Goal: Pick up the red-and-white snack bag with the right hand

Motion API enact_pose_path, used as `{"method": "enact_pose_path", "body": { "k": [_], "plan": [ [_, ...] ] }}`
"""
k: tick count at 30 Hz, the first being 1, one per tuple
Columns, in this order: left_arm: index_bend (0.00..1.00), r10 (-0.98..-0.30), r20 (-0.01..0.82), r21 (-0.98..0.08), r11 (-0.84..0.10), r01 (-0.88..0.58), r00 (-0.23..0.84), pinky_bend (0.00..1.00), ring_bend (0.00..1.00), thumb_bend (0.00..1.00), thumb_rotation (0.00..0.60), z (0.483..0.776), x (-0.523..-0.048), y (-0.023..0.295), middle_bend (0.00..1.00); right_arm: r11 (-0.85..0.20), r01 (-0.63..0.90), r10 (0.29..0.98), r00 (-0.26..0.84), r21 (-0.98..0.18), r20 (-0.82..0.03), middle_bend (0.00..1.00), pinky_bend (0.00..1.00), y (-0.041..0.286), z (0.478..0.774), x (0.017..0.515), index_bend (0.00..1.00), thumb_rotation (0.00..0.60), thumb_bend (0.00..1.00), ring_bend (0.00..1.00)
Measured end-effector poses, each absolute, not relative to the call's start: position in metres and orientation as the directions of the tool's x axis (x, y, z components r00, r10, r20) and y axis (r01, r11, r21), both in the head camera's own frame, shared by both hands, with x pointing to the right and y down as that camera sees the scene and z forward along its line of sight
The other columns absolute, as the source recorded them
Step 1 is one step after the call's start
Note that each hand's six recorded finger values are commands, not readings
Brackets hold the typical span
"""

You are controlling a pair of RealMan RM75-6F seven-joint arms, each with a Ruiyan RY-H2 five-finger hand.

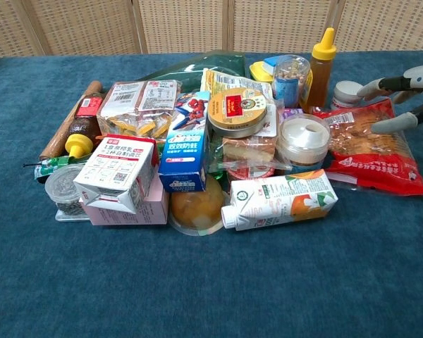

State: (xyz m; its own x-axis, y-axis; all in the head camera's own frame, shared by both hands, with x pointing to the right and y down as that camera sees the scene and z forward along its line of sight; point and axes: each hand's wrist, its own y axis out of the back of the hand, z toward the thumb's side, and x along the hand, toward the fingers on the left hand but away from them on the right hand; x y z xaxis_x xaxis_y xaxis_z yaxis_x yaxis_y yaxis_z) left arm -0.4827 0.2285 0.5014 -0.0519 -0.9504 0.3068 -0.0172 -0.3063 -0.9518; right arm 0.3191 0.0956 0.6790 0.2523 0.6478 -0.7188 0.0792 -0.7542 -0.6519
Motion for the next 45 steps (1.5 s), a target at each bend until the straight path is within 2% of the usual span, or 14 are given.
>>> {"method": "enact_pose_path", "body": {
  "k": [5, 7, 8, 9, 11, 12, 13, 14, 16, 18, 19, 21, 30, 45],
  "plan": [
    [0.15, -0.951, 0.303, -0.953, -0.302, -0.017, -0.058, 0.00, 0.21, 0.00, 0.600, 0.500, -0.484, 0.230, 0.26, -0.768, 0.066, 0.632, 0.242, -0.637, -0.736, 0.00, 0.29, 0.098, 0.689, 0.321, 0.00, 0.269, 0.12, 0.00],
    [0.15, -0.952, 0.301, -0.954, -0.301, -0.017, -0.059, 0.00, 0.20, 0.00, 0.600, 0.499, -0.485, 0.230, 0.26, -0.770, 0.055, 0.628, 0.239, -0.635, -0.741, 0.00, 0.38, 0.098, 0.692, 0.322, 0.00, 0.292, 0.15, 0.02],
    [0.15, -0.952, 0.301, -0.954, -0.300, -0.017, -0.060, 0.00, 0.20, 0.00, 0.600, 0.499, -0.485, 0.230, 0.26, -0.771, 0.051, 0.627, 0.238, -0.635, -0.742, 0.00, 0.46, 0.098, 0.694, 0.322, 0.00, 0.325, 0.18, 0.07],
    [0.15, -0.952, 0.300, -0.954, -0.300, -0.017, -0.060, 0.00, 0.19, 0.00, 0.600, 0.499, -0.485, 0.230, 0.26, -0.771, 0.050, 0.626, 0.237, -0.634, -0.743, 0.01, 0.53, 0.099, 0.696, 0.322, 0.00, 0.364, 0.19, 0.12],
    [0.15, -0.952, 0.299, -0.954, -0.299, -0.017, -0.063, 0.00, 0.19, 0.00, 0.600, 0.499, -0.486, 0.231, 0.26, -0.766, 0.051, 0.633, 0.236, -0.641, -0.737, 0.13, 0.77, 0.098, 0.697, 0.321, 0.00, 0.503, 0.25, 0.41],
    [0.15, -0.952, 0.299, -0.954, -0.299, -0.017, -0.064, 0.00, 0.19, 0.00, 0.600, 0.499, -0.486, 0.231, 0.26, -0.761, 0.052, 0.639, 0.236, -0.647, -0.732, 0.19, 0.83, 0.097, 0.697, 0.321, 0.00, 0.540, 0.26, 0.51],
    [0.15, -0.952, 0.299, -0.954, -0.298, -0.017, -0.065, 0.00, 0.19, 0.00, 0.600, 0.498, -0.487, 0.231, 0.26, -0.753, 0.054, 0.648, 0.235, -0.656, -0.724, 0.30, 0.92, 0.096, 0.698, 0.321, 0.03, 0.578, 0.29, 0.65],
    [0.15, -0.952, 0.299, -0.954, -0.299, -0.017, -0.066, 0.00, 0.19, 0.00, 0.600, 0.499, -0.487, 0.231, 0.26, -0.747, 0.058, 0.655, 0.234, -0.662, -0.718, 0.39, 0.97, 0.096, 0.698, 0.321, 0.09, 0.595, 0.32, 0.76],
    [0.15, -0.952, 0.299, -0.954, -0.299, -0.017, -0.067, 0.00, 0.19, 0.00, 0.600, 0.499, -0.487, 0.231, 0.26, -0.735, 0.067, 0.669, 0.233, -0.675, -0.706, 0.56, 1.00, 0.095, 0.697, 0.322, 0.24, 0.600, 0.34, 0.91],
    [0.15, -0.952, 0.300, -0.954, -0.300, -0.018, -0.067, 0.00, 0.18, 0.00, 0.600, 0.499, -0.487, 0.231, 0.25, -0.724, 0.078, 0.681, 0.232, -0.685, -0.694, 0.69, 1.00, 0.094, 0.696, 0.323, 0.37, 0.600, 0.36, 0.99],
    [0.15, -0.951, 0.301, -0.954, -0.300, -0.018, -0.068, 0.00, 0.18, 0.00, 0.600, 0.500, -0.487, 0.231, 0.25, -0.717, 0.087, 0.690, 0.231, -0.692, -0.686, 0.74, 1.00, 0.094, 0.695, 0.324, 0.40, 0.600, 0.36, 1.00],
    [0.15, -0.951, 0.301, -0.954, -0.301, -0.019, -0.068, 0.00, 0.17, 0.00, 0.600, 0.500, -0.488, 0.231, 0.25, -0.704, 0.103, 0.704, 0.228, -0.702, -0.672, 0.77, 1.00, 0.093, 0.692, 0.326, 0.43, 0.600, 0.37, 1.00],
    [0.15, -0.949, 0.308, -0.951, -0.307, -0.023, -0.065, 0.00, 0.17, 0.00, 0.600, 0.504, -0.487, 0.230, 0.25, -0.632, 0.158, 0.773, 0.194, -0.759, -0.604, 0.77, 1.00, 0.086, 0.671, 0.344, 0.45, 0.600, 0.35, 1.00],
    [0.15, -0.947, 0.317, -0.948, -0.316, -0.029, -0.051, 0.00, 0.17, 0.00, 0.600, 0.509, -0.484, 0.230, 0.25, -0.426, 0.344, 0.905, 0.152, -0.837, -0.398, 0.76, 1.00, 0.059, 0.588, 0.362, 0.45, 0.600, 0.33, 1.00]
  ]
}}
